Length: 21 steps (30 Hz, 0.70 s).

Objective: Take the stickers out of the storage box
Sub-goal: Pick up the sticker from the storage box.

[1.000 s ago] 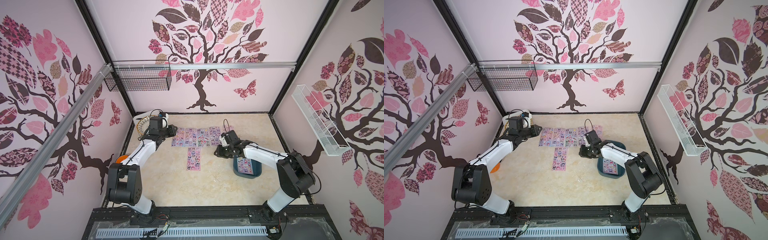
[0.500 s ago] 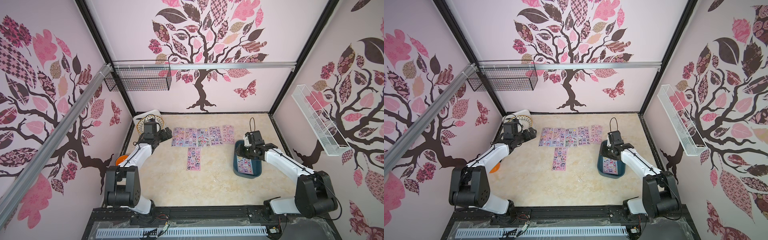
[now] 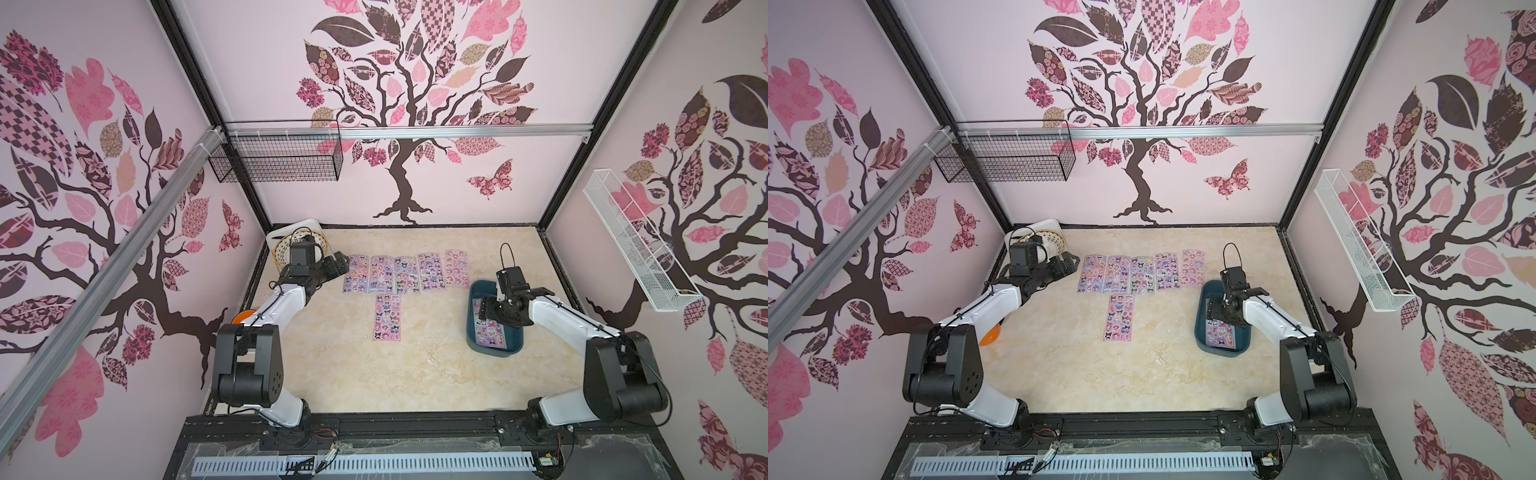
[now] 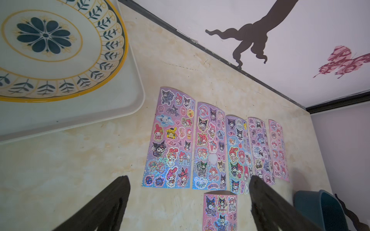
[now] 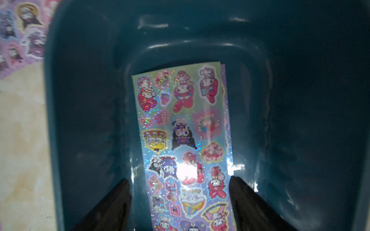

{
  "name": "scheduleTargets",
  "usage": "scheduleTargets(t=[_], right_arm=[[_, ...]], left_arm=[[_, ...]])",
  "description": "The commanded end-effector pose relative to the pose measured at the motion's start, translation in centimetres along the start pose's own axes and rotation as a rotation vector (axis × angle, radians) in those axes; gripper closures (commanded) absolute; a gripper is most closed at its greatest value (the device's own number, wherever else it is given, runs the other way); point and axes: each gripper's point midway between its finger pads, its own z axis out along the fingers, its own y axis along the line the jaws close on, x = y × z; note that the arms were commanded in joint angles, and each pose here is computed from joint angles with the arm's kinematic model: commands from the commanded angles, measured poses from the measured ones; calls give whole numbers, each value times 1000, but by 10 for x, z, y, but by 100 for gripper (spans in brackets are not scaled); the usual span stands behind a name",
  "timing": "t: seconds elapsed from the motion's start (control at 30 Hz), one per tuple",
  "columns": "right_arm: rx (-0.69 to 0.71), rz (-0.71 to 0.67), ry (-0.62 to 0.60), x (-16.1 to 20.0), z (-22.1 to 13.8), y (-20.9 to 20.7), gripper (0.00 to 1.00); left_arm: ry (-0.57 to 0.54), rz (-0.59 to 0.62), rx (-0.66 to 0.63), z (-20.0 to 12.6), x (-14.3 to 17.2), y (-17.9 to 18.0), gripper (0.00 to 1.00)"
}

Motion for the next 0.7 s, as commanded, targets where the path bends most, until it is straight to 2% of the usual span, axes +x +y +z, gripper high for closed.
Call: scheduleTargets(t=[0.0, 0.37, 0.4, 0.67], right_arm=[[47, -26, 33, -5, 9, -6, 14], [98, -66, 124, -14, 30, -5, 4], [88, -67, 130, -14, 31, -3, 1], [132, -71, 182, -9, 44, -9, 1]], left_arm=[[-24, 10, 71, -3, -6, -16, 2], [-7, 20, 98, 2, -4, -24, 2], [-3, 18, 98, 4, -3, -25, 2], [21, 31, 130, 11, 2, -34, 3]])
